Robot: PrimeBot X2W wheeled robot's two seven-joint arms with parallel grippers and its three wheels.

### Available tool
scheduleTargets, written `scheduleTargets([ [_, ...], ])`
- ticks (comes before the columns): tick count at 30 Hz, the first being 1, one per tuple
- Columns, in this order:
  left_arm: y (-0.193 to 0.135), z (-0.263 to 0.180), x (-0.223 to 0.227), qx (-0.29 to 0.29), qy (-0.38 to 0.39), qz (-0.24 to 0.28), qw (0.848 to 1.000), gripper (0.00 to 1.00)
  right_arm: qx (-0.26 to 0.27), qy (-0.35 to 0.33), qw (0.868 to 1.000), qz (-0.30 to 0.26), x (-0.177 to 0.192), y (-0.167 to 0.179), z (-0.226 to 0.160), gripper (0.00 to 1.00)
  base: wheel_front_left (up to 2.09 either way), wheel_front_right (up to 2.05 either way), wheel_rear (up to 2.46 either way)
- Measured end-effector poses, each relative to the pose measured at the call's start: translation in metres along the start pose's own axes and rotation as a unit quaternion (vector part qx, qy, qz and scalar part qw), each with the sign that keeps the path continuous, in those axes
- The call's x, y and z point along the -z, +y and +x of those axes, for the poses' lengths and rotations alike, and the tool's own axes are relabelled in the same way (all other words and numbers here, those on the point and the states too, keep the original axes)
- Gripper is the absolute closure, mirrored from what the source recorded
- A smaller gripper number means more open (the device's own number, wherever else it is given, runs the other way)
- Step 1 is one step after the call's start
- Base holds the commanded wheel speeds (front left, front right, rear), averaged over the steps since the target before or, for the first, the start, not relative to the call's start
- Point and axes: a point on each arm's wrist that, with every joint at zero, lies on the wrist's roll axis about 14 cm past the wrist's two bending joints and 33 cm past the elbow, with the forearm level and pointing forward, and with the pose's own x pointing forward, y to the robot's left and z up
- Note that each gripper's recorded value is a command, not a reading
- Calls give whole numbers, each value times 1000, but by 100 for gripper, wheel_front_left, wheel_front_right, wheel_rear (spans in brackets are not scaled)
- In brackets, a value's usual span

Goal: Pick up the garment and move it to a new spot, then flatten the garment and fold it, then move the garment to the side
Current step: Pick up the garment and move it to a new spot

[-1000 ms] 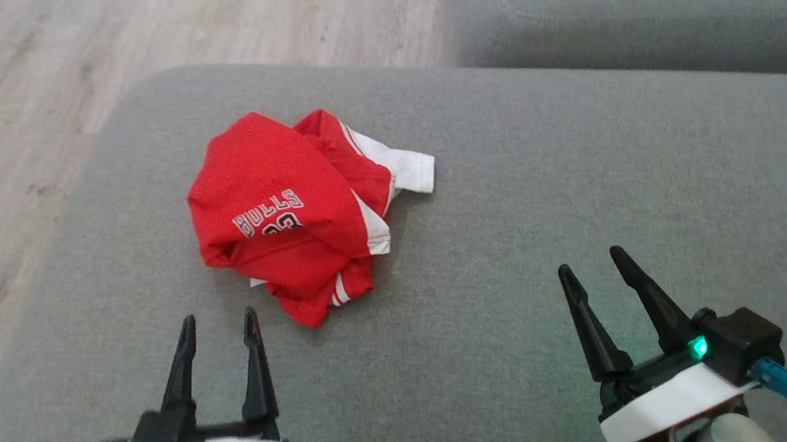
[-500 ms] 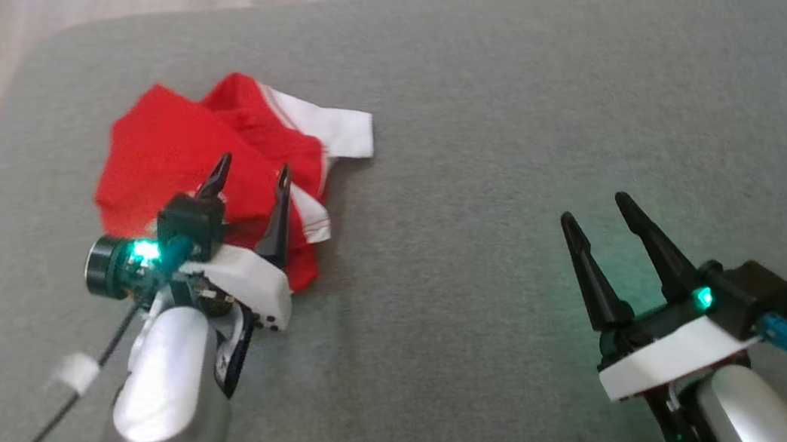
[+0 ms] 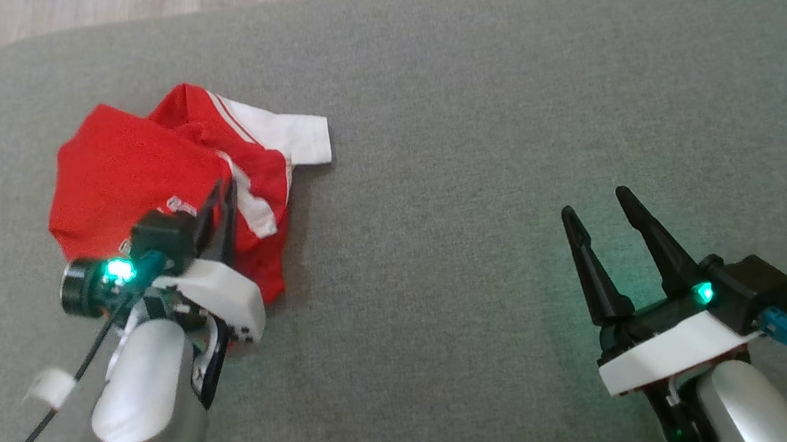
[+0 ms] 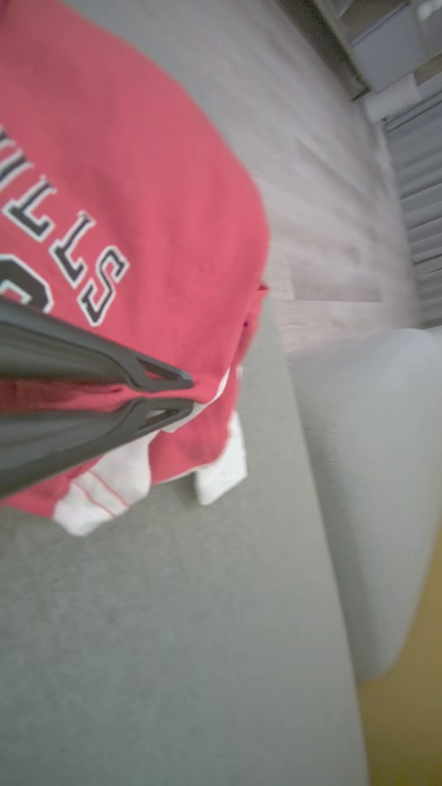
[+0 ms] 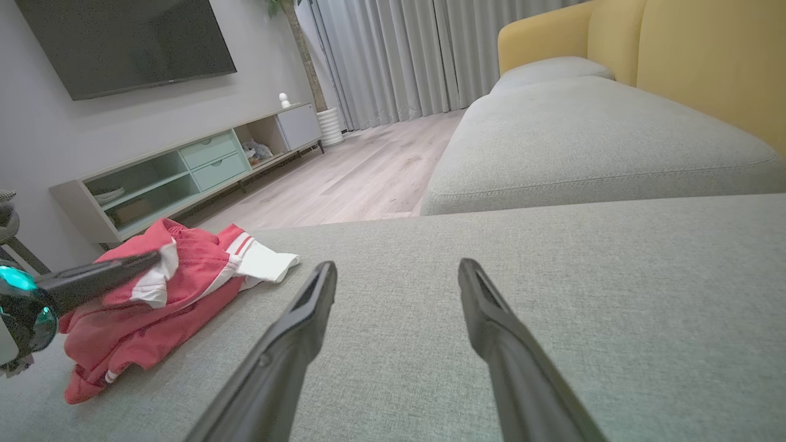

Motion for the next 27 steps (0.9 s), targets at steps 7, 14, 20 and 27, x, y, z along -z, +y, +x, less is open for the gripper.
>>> scheduleTargets([
  [7,9,-18,-89,-20,-179,-25,983,100,-4,-19,1000,-9,-15,6,-6,0,0,0,0],
  [14,1,-76,-222,3,-392,-32,920,100,-1,-43,999,-10,-33,9,-15,0,0,0,0],
  [20,-33,-92,-255,60,-428,-22,902,100,18,-46,999,-6,-34,1,-30,0,0,0,0],
  [27,-87,-91,-271,140,-435,-19,889,100,58,-62,996,-1,-44,-20,-46,0,0,0,0],
])
